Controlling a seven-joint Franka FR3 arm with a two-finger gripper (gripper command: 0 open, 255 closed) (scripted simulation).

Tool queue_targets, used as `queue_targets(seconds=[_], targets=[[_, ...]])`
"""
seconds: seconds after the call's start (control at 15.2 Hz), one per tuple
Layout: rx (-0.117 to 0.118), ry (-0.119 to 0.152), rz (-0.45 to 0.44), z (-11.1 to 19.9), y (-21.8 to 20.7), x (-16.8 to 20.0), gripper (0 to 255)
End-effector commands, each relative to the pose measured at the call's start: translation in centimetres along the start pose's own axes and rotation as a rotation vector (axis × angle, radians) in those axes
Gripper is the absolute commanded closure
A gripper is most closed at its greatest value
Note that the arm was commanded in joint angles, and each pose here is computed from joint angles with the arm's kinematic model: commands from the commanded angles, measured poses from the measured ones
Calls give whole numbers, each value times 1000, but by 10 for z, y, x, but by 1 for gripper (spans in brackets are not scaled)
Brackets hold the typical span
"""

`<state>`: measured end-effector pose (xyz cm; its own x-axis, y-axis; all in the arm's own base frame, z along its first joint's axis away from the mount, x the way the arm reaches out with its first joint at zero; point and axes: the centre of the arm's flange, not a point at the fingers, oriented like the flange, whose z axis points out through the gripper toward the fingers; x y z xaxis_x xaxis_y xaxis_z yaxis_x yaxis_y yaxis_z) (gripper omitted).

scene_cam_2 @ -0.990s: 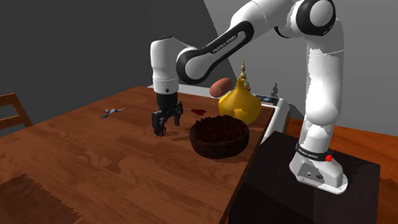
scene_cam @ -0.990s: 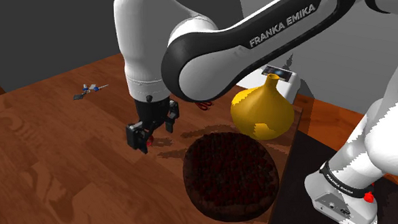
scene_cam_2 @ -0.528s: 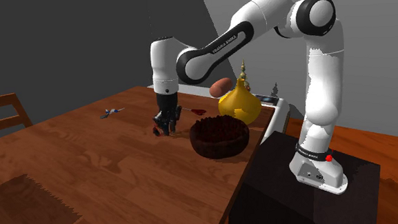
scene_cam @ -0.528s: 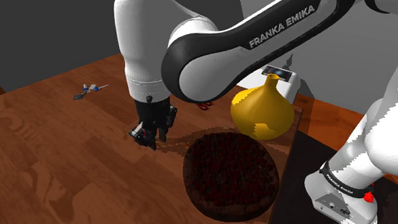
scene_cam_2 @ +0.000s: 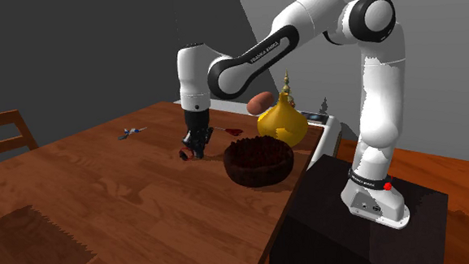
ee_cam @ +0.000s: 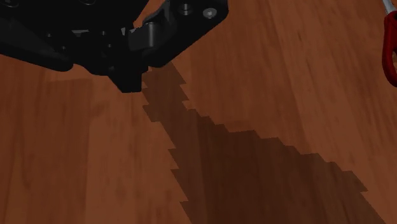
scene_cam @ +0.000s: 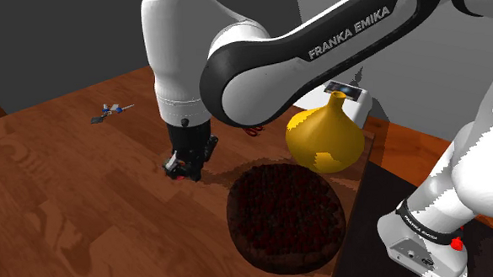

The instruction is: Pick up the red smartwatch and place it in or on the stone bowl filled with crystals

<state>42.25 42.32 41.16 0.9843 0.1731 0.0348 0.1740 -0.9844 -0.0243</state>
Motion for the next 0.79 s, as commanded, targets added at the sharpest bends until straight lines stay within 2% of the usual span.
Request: queue_targets(seconds=[0.0,0.2,0.26,0.73], targets=[[0,0,0,0,0,0,0],[-85,-43,-124,-28,-26,31,0],[-103,-52,-150,-33,-32,37,0],[-103,-52,-150,4,-28,35,0]])
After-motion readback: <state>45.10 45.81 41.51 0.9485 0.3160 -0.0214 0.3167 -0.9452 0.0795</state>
